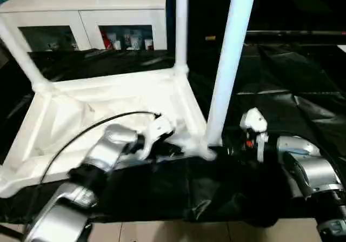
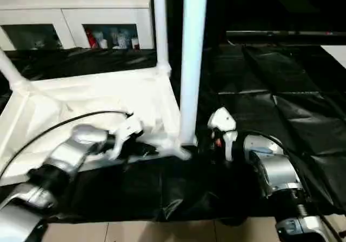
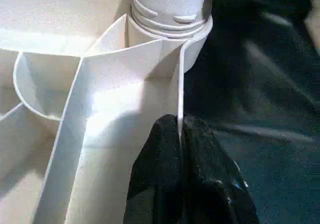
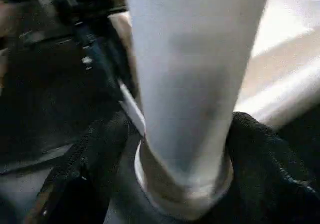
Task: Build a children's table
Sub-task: Rotate leg to tighten
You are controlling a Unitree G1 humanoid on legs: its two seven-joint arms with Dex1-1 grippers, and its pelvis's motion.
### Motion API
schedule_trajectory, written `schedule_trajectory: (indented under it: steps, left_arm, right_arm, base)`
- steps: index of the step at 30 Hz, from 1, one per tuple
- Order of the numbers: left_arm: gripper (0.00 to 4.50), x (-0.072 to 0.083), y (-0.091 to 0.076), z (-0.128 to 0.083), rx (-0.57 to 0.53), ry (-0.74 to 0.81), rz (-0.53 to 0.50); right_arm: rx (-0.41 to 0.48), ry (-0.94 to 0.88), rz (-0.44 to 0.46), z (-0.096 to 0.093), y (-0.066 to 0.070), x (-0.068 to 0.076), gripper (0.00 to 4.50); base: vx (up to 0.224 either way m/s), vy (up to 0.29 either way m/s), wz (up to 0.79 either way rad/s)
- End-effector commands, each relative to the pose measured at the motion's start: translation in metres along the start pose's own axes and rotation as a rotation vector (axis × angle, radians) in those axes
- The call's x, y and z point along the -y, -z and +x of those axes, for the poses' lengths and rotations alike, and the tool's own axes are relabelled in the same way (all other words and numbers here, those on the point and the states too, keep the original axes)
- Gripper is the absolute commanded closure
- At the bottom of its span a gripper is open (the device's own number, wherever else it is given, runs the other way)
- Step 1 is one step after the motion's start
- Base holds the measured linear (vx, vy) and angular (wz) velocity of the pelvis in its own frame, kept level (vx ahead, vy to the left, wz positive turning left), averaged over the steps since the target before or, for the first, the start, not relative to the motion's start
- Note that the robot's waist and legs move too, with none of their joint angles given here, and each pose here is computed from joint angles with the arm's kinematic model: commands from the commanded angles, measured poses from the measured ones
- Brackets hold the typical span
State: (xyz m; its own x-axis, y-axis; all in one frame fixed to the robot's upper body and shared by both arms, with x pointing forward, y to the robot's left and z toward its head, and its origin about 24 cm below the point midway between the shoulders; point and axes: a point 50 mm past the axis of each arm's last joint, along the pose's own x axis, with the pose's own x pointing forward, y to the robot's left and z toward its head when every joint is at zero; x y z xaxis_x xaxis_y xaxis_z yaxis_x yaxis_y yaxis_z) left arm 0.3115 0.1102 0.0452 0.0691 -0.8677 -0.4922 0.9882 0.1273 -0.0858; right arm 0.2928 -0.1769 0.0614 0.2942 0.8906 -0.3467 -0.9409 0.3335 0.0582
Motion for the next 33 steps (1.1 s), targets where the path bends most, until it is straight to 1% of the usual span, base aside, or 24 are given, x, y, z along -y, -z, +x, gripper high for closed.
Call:
schedule_trajectory:
  steps: [1,2,3,4,5,7,8,11,12,14,17,21,22,24,26,27,29,31,33]
  left_arm:
    - [4.5,0.008,0.004,0.006,-0.022,0.07,-0.013]
    - [4.5,0.009,0.004,0.005,-0.022,0.077,-0.017]
    - [4.5,0.01,0.005,0.003,-0.025,0.092,-0.025]
    - [4.5,0.011,0.005,0.003,-0.026,0.103,-0.028]
    - [4.5,0.013,0.005,0.002,-0.024,0.11,-0.032]
    - [4.5,0.014,0.005,0.002,-0.021,0.116,-0.036]
    - [4.5,0.014,0.006,0.002,-0.021,0.117,-0.036]
    - [4.5,0.015,0.006,0.002,-0.022,0.118,-0.038]
    - [4.5,0.016,0.006,0.002,-0.023,0.115,-0.043]
    - [4.5,0.014,0.006,0.003,-0.022,0.092,-0.046]
    - [4.5,0.009,0.005,0.005,-0.021,0.041,-0.048]
    - [4.5,-0.006,0.001,0.01,-0.015,-0.126,-0.059]
    - [4.5,-0.019,-0.003,0.013,-0.006,-0.275,-0.077]
    - [4.5,-0.029,-0.009,0.016,0.012,-0.398,-0.103]
    - [4.5,-0.035,-0.014,0.019,0.033,-0.484,-0.13]
    - [4.5,-0.037,-0.016,0.02,0.04,-0.512,-0.136]
    - [4.5,-0.041,-0.022,0.025,0.052,-0.565,-0.136]
    - [4.5,-0.041,-0.027,0.032,0.066,-0.571,-0.125]
    - [4.5,-0.04,-0.031,0.037,0.076,-0.553,-0.101]
  right_arm:
    - [-0.008,-0.097,-0.013,0.006,-0.004,-0.005,1.25]
    - [-0.015,-0.119,-0.008,0.005,-0.004,-0.006,1.25]
    - [-0.022,-0.151,-0.004,0.005,-0.004,-0.007,1.5]
    - [-0.026,-0.17,-0.001,0.004,-0.004,-0.008,1.5]
    - [-0.03,-0.194,0.006,0.005,-0.005,-0.009,1.63]
    - [-0.03,-0.204,0.012,0.005,-0.005,-0.009,1.63]
    - [-0.031,-0.211,0.019,0.006,-0.005,-0.009,1.87]
    - [-0.037,-0.223,0.025,0.006,-0.004,-0.01,1.95]
    - [-0.042,-0.233,0.032,0.005,-0.002,-0.01,2.06]
    - [-0.037,-0.223,0.04,0.005,-0.001,-0.01,2.3]
    - [-0.027,-0.196,0.049,0.004,0.0,-0.009,2.36]
    - [0.0,-0.086,0.06,0.009,0.003,-0.006,2.41]
    - [0.043,0.009,0.086,0.015,0.006,-0.005,2.43]
    - [0.063,0.099,0.128,0.022,0.011,-0.006,2.46]
    - [0.09,0.185,0.15,0.03,0.015,-0.009,2.49]
    - [0.101,0.217,0.158,0.033,0.016,-0.009,2.49]
    - [0.106,0.354,0.236,0.046,0.022,-0.011,2.51]
    - [0.101,0.476,0.294,0.058,0.026,-0.012,2.52]
    - [0.107,0.567,0.34,0.065,0.027,-0.012,2.52]
  base:
    - [0.0,0.0,0.0]
    - [0.0,0.0,0.0]
    - [0.0,0.0,0.0]
    - [0.0,0.0,0.0]
    - [0.0,0.0,0.0]
    - [0.0,0.0,0.0]
    - [0.0,0.0,0.0]
    - [0.0,0.0,0.0]
    - [0.0,0.0,0.0]
    - [0.0,0.0,0.0]
    - [0.0,0.0,0.0]
    - [0.0,0.0,0.0]
    - [0.0,0.0,0.0]
    - [0.0,0.0,0.0]
    - [0.0,0.0,0.0]
    - [0.0,0.0,0.0]
    - [0.0,0.0,0.0]
    - [0.0,0.0,0.0]
    - [0.0,0.0,0.0]
